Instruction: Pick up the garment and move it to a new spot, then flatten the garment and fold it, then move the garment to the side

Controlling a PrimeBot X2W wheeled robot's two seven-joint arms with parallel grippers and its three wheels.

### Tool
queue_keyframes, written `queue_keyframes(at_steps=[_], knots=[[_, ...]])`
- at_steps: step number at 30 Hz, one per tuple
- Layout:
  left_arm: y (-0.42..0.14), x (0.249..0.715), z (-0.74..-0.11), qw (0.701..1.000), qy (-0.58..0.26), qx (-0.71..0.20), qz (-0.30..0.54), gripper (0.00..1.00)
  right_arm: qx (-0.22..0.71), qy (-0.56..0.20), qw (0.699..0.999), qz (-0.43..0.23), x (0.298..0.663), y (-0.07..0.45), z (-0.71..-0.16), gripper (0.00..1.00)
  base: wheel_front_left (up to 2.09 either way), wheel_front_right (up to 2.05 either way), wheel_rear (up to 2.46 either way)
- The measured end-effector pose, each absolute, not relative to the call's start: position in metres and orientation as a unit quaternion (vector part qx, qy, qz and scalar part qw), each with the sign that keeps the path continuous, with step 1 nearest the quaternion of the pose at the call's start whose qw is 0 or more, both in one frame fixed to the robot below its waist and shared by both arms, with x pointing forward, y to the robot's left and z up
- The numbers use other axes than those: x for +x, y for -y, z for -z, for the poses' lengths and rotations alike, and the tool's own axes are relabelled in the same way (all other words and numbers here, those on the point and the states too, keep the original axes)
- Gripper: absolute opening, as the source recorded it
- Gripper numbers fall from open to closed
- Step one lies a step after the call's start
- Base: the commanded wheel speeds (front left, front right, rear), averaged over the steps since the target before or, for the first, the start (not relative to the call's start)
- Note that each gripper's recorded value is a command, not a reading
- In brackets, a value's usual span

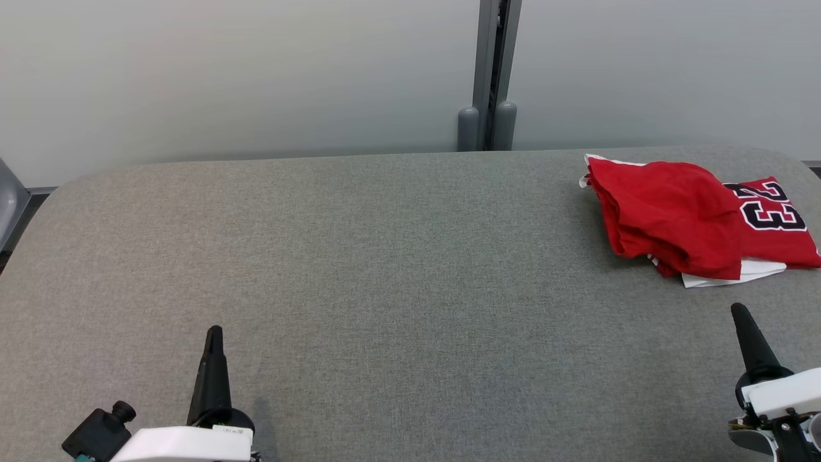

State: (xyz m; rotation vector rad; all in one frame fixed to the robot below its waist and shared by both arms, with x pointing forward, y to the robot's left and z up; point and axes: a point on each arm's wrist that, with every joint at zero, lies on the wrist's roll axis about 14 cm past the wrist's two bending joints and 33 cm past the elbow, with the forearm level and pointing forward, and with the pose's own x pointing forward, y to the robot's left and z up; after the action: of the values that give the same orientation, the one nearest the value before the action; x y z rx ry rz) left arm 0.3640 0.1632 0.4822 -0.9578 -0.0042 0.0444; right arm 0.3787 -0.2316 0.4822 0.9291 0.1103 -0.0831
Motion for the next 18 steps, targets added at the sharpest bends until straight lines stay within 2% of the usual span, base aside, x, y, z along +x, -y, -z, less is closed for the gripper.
queue_keyframes(at_steps=[18], knots=[[-0.1602, 0.3679, -0.4884, 0.841, 0.009, -0.54, -0.023, 0.0, 0.534, -0.056, 0.843, 0.039, 0.3822, 0.2366, -0.483, 0.0, 0.0, 0.0, 0.0]])
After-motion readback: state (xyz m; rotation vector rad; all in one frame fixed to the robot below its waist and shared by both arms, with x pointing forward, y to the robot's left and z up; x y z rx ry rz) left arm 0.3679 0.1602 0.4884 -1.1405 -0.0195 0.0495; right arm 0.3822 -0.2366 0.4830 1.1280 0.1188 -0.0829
